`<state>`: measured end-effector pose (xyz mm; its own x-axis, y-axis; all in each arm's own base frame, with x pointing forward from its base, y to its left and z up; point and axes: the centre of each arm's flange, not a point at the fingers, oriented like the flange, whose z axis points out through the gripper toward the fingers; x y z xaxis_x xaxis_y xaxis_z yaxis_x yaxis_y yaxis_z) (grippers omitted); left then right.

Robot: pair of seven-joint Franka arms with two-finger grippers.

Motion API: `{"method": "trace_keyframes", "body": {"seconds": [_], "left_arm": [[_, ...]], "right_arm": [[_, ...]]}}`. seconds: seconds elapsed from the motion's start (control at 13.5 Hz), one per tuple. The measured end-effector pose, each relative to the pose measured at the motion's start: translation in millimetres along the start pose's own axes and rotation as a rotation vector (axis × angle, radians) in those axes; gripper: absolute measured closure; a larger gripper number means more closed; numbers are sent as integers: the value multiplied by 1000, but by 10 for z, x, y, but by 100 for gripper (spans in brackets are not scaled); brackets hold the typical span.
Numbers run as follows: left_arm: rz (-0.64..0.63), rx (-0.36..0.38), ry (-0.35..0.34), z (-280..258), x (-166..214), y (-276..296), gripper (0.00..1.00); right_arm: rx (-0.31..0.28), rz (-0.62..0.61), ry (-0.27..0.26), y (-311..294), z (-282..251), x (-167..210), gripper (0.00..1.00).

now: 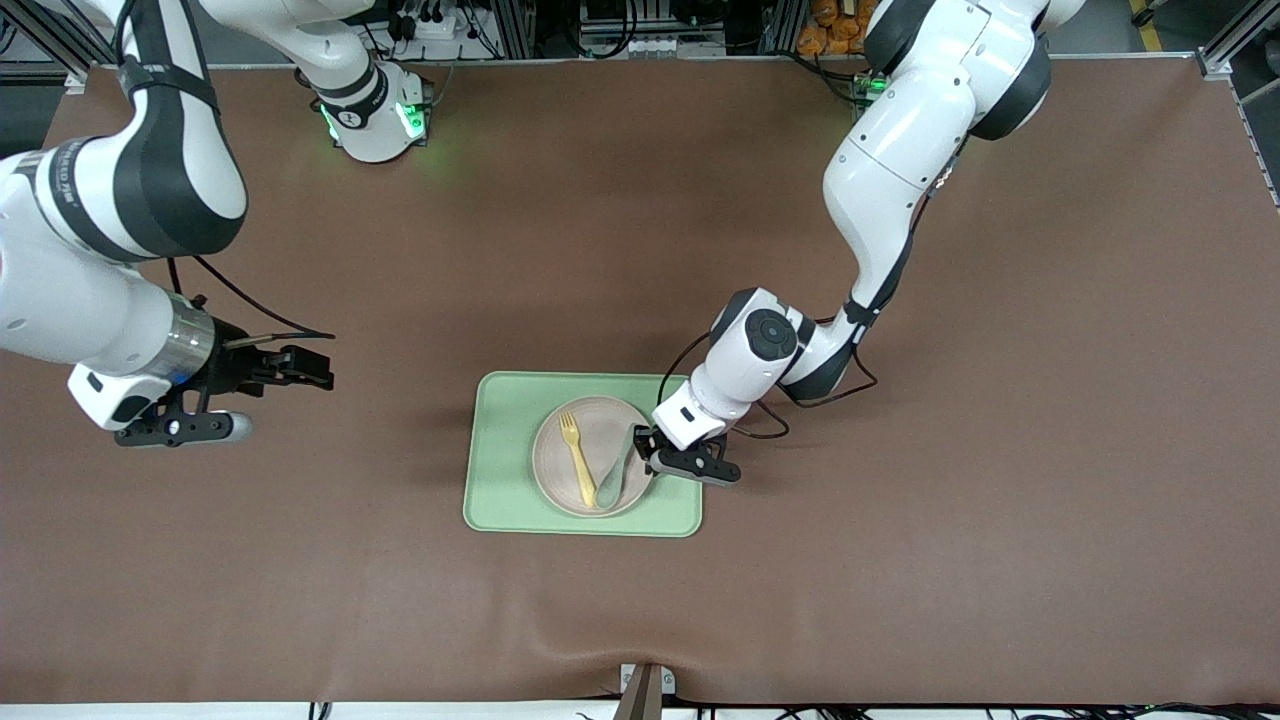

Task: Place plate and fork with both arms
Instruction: 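Lower the plate onto the tray while the right gripper reaches toward it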

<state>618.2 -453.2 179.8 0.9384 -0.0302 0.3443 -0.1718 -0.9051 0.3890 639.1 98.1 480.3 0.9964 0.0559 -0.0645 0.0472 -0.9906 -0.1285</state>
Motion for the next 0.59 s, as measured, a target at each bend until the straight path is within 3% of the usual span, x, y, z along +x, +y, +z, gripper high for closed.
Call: {"method": "trace_keyframes", "body": {"seconds": [0.3, 0.59], "left_arm": [[-11, -14, 42, -135, 164, 49, 37], [-34, -11, 118, -726, 673, -56, 0]], "right_arm": [[-1, -8, 6, -87, 73, 37, 0], [-6, -72, 21, -511, 166, 173, 0]]}}
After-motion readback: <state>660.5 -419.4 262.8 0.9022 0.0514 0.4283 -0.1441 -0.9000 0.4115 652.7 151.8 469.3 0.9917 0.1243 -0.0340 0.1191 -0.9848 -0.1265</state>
